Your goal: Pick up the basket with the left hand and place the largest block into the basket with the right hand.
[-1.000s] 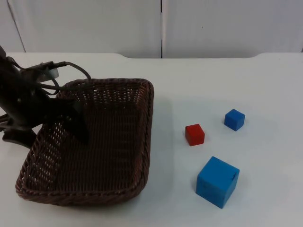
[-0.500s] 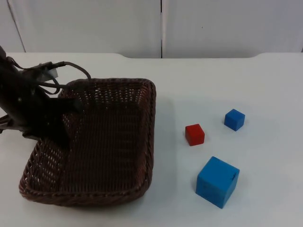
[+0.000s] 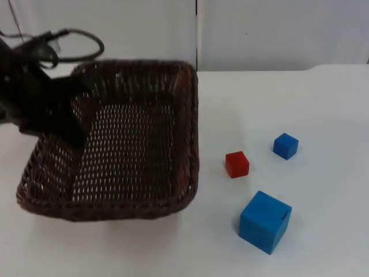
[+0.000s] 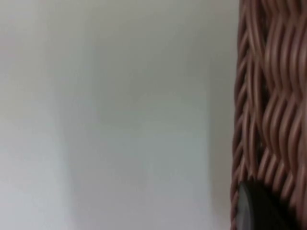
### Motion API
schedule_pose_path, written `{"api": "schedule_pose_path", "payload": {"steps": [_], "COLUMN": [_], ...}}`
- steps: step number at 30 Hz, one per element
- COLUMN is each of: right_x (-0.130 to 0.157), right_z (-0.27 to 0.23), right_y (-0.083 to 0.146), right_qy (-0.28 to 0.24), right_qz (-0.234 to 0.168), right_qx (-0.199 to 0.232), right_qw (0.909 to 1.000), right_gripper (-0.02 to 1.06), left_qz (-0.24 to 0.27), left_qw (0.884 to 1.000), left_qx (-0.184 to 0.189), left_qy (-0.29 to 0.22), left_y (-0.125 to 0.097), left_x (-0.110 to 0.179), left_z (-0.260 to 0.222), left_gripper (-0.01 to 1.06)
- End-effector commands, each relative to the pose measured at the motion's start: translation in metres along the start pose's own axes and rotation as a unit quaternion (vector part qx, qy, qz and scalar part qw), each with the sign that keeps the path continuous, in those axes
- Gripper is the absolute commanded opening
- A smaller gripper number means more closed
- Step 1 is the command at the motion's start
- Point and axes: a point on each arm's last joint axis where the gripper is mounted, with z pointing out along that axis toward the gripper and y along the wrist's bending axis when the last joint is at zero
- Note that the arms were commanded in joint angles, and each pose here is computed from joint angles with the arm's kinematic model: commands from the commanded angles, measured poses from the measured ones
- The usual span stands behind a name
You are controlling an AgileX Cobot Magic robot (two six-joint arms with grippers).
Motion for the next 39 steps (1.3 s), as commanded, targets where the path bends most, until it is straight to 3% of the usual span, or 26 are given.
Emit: {"api": "schedule_pose_path", "payload": {"steps": [1, 18, 30, 39], "right_x": [0.000, 0.000, 0.000, 0.000], "right_z": [0.000, 0.000, 0.000, 0.000], "right_y": [0.000, 0.000, 0.000, 0.000], "right_qy": [-0.002, -0.002, -0.002, -0.002], "right_qz": [-0.002, -0.002, -0.002, -0.003], "right_qx": [-0.002, -0.002, -0.002, -0.003], "right_qw": [1.0000, 1.0000, 1.0000, 1.0000], "right_gripper": [1.05, 1.05, 1.05, 1.05], "left_qz": [0.006, 0.033, -0.022, -0.016], "left_qw": [1.000, 0.998, 0.999, 0.999], "left_qx": [0.021, 0.045, 0.032, 0.029], "left_qy": [-0.015, -0.007, -0.008, -0.015], "left_y": [-0.016, -0.037, -0.005, -0.004], "left_x": [0.002, 0.021, 0.036, 0.036], "left_z": [-0.024, -0.066, -0.070, -0.072], "left_gripper": [0.00, 0.00, 0.00, 0.00]}}
